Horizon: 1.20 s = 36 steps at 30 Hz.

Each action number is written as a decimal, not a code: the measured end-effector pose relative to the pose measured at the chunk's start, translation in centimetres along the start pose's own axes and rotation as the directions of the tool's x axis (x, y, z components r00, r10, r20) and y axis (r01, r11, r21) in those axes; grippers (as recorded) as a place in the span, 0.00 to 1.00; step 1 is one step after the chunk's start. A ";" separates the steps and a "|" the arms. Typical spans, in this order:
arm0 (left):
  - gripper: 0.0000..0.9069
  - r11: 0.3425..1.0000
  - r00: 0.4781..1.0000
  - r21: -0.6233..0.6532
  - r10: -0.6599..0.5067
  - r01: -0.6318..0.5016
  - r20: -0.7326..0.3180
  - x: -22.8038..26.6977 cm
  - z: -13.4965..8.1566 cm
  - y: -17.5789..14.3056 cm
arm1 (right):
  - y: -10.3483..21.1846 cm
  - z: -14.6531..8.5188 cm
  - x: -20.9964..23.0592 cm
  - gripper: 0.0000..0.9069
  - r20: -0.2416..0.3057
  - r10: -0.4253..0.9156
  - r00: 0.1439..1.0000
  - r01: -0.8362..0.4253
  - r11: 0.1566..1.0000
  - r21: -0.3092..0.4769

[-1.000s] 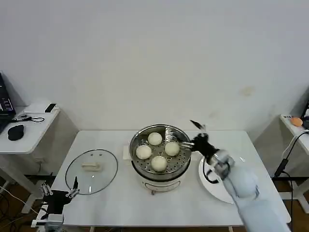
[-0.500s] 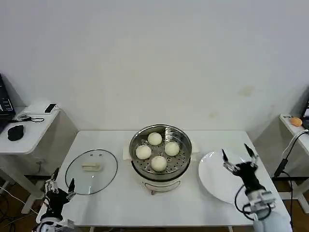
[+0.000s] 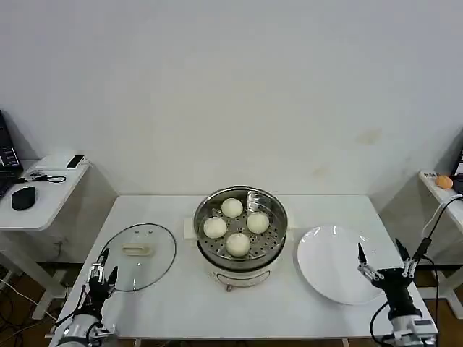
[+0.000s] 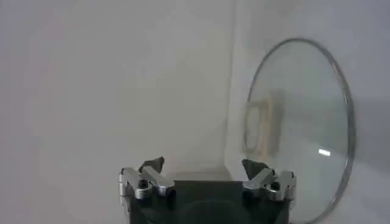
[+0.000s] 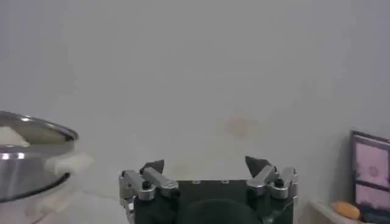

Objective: Take steamed baozi put them in steamer then cover it.

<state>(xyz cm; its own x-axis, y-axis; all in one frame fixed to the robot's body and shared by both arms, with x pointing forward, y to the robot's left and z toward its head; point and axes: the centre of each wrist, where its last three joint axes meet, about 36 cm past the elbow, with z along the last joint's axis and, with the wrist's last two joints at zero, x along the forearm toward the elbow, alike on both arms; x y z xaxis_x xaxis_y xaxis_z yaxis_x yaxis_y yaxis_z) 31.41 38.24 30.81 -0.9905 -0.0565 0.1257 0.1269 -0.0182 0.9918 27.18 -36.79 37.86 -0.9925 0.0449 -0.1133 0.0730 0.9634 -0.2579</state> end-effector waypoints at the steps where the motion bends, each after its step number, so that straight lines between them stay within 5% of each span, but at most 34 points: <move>1: 1.00 1.000 1.000 -0.012 -0.001 0.001 0.003 -0.4 0.1 -0.1 | 0.1 0.0 0.2 1.00 -0.002 0.002 1.000 -0.002 1.000 0.001; 36: 1.00 0.993 0.997 -0.119 0.023 -0.015 0.068 -9.7 -0.2 -2.4 | 0.9 0.9 3.9 1.00 -0.044 0.067 0.997 -0.066 0.997 0.029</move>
<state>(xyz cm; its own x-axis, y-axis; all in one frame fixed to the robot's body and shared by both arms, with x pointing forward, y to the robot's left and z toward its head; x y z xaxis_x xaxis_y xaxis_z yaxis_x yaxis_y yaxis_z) 40.69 38.64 27.21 -0.9886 0.0110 0.1499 0.1470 -0.1365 0.9797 23.50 -35.99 36.32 -0.9888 0.1209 -0.0879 0.1409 0.9504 -0.2772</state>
